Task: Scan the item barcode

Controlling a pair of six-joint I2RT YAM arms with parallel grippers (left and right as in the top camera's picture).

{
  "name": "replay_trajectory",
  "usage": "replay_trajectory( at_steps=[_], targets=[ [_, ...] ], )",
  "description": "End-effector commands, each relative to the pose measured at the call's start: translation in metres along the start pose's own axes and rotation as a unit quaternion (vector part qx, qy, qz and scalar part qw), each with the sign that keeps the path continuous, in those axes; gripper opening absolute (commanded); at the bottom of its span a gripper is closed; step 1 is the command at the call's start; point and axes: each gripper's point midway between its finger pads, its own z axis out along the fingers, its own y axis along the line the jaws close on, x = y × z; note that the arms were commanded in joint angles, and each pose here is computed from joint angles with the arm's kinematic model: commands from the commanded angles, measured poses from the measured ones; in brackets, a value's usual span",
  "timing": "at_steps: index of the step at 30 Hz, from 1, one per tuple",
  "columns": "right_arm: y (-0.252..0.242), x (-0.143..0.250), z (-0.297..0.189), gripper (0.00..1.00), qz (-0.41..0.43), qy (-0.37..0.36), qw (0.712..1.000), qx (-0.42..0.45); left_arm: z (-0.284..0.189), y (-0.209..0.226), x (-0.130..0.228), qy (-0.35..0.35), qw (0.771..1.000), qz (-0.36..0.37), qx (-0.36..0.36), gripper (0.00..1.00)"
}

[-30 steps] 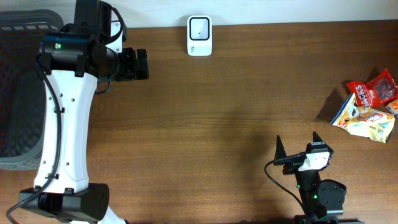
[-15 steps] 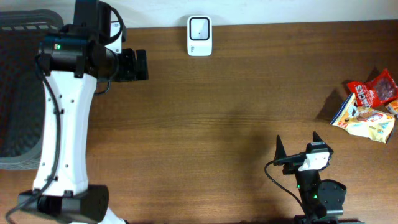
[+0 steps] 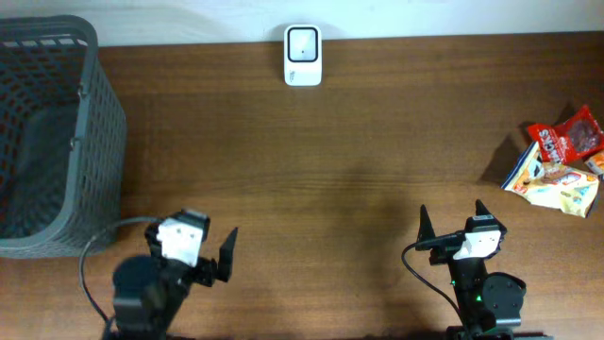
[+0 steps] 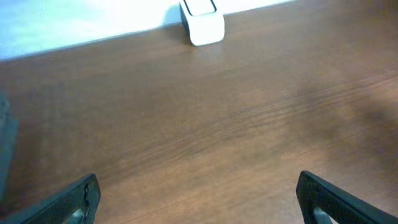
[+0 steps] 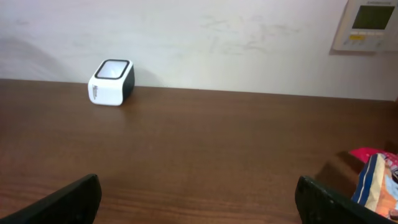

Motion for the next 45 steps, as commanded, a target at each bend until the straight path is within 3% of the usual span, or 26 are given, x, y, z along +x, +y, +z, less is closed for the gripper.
replay_trajectory(
  at_steps=[1, 7, 9, 12, 45],
  targets=[
    [-0.002, 0.002, 0.000, 0.99, -0.003, 0.000, 1.000, 0.005, 0.006, 0.004, 0.019, -0.035, 0.999, 0.004, -0.019, 0.99],
    [-0.002, 0.002, 0.000, 0.99, -0.003, 0.000, 1.000, 0.005, 0.008, 0.048, 0.010, -0.195, 0.969, -0.051, -0.140, 0.99],
    [-0.002, 0.002, 0.000, 0.98, -0.003, 0.000, 1.000, 0.005, 0.004, 0.066, 0.021, -0.192, 0.959, -0.100, -0.185, 0.99],
    [-0.002, 0.002, 0.000, 0.98, -0.003, 0.000, 1.000, 0.005, 0.002, 0.076, 0.030, -0.177, 0.956, -0.106, -0.209, 0.99],
    [-0.002, 0.002, 0.000, 0.99, -0.003, 0.000, 1.000, 0.005, 0.007, 0.066, 0.030, -0.164, 0.967, -0.062, -0.185, 0.99]
  ],
)
